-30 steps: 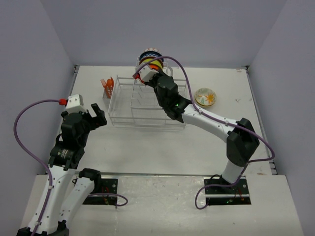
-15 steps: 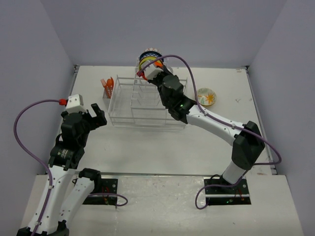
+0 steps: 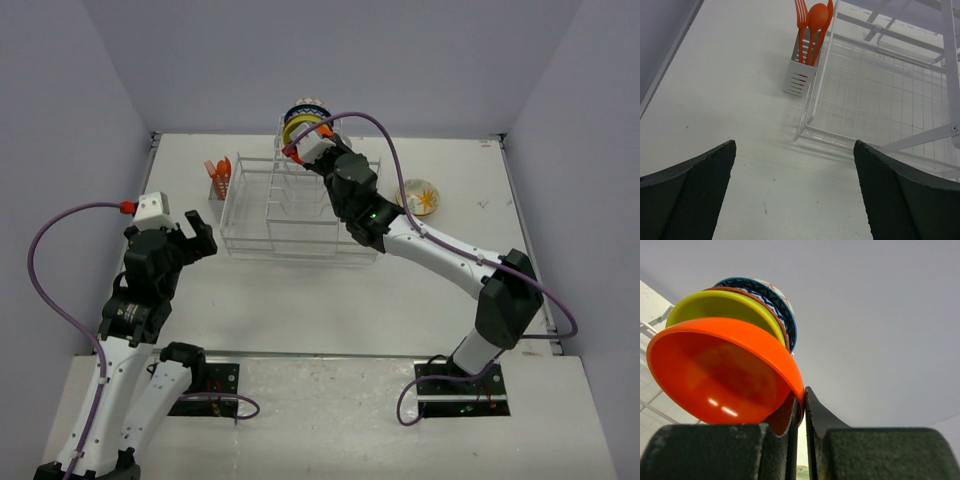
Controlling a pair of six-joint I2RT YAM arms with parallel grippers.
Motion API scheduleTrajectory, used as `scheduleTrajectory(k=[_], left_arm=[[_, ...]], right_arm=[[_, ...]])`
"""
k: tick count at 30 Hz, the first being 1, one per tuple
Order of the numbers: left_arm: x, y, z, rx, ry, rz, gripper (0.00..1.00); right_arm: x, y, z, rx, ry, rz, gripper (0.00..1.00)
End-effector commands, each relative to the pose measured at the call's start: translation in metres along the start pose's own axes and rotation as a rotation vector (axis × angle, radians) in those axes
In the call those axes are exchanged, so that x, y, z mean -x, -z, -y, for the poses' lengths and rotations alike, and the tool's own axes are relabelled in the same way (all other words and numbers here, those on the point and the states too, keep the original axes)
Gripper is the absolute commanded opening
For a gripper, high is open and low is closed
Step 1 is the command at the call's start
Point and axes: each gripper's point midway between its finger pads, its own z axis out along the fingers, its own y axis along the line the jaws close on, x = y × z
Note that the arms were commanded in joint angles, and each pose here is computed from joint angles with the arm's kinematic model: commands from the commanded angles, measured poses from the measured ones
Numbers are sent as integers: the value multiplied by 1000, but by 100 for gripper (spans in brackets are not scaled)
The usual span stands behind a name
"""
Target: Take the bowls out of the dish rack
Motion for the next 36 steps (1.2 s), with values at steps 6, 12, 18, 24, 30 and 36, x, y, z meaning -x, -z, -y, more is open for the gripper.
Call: scheduleTrajectory(k=[6,12,18,24,30,36], left_arm=[[10,1,1,-3,1,38,100],[11,2,0,-1,2,42,100],[11,2,0,0,2,41,100],[11,1,-1,4,2,40,100],[11,1,-1,3,2,42,100],[11,1,-1,5,2,41,100]], right_arm=[[40,13,41,-51,-165,96,0],[38,14,40,-6,-196,70,0],[33,15,49,-38,-221,65,0],[37,19,58,-59,-256,80,0],[38,21,65,-64,-279,85,0],[34,19,61,-51,-268,70,0]])
